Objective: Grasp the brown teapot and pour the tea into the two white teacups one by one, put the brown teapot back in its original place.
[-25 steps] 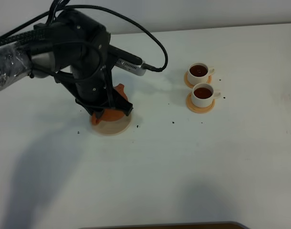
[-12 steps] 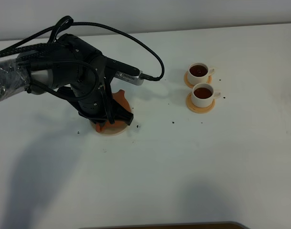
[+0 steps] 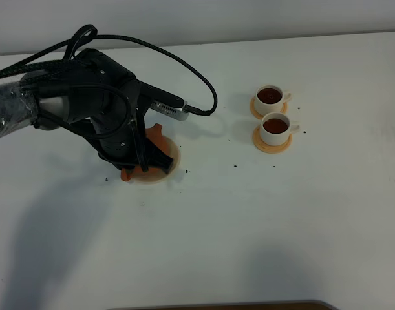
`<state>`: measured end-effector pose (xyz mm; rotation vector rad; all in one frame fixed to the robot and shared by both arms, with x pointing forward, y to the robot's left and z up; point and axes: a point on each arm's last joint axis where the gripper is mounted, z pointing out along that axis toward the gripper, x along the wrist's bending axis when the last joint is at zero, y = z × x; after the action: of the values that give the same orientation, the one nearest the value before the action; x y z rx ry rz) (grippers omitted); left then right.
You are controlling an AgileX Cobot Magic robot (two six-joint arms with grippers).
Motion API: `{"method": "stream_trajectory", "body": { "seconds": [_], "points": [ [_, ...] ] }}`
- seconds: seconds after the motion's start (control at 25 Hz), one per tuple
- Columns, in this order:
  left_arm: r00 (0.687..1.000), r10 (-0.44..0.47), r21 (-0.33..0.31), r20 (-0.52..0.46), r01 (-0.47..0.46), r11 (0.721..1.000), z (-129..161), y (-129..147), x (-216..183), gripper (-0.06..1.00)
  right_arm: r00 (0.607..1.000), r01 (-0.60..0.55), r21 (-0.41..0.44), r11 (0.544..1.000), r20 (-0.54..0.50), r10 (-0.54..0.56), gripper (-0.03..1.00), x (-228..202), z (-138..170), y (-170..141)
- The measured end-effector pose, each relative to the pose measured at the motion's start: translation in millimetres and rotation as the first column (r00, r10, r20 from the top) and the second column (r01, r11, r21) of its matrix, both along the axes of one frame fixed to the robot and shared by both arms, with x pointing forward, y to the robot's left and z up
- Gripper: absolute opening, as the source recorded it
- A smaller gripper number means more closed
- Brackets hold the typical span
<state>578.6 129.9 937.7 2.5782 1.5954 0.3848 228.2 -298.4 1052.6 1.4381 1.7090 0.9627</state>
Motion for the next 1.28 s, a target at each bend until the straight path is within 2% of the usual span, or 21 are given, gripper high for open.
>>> {"method": "stream_trajectory", "body": {
  "seconds": [0.6, 0.68, 0.88, 1.0, 1.28],
  "points": [
    [1.0, 0.018, -0.056, 0.004, -0.018, 0.998, -4, -3, -2, 0.16, 1.0, 0.0, 0.0, 1.0, 0.0, 0.0, 0.36, 0, 0, 0],
    [1.0, 0.02, -0.058, 0.003, -0.02, 0.998, -4, -4, -2, 0.19, 1.0, 0.0, 0.0, 1.0, 0.0, 0.0, 0.36, 0, 0, 0],
    [1.0, 0.021, -0.059, 0.001, -0.021, 0.998, -4, -4, -2, 0.37, 1.0, 0.0, 0.0, 1.0, 0.0, 0.0, 0.36, 0, 0, 0],
    [1.0, 0.025, -0.048, -0.012, -0.026, 0.999, 0, -2, -4, 0.44, 1.0, 0.0, 0.0, 1.0, 0.0, 0.0, 0.36, 0, 0, 0],
    [0.995, 0.047, 0.026, -0.082, -0.045, 0.999, 44, 14, -28, 0.46, 1.0, 0.0, 0.0, 1.0, 0.0, 0.0, 0.36, 0, 0, 0]
  ]
}}
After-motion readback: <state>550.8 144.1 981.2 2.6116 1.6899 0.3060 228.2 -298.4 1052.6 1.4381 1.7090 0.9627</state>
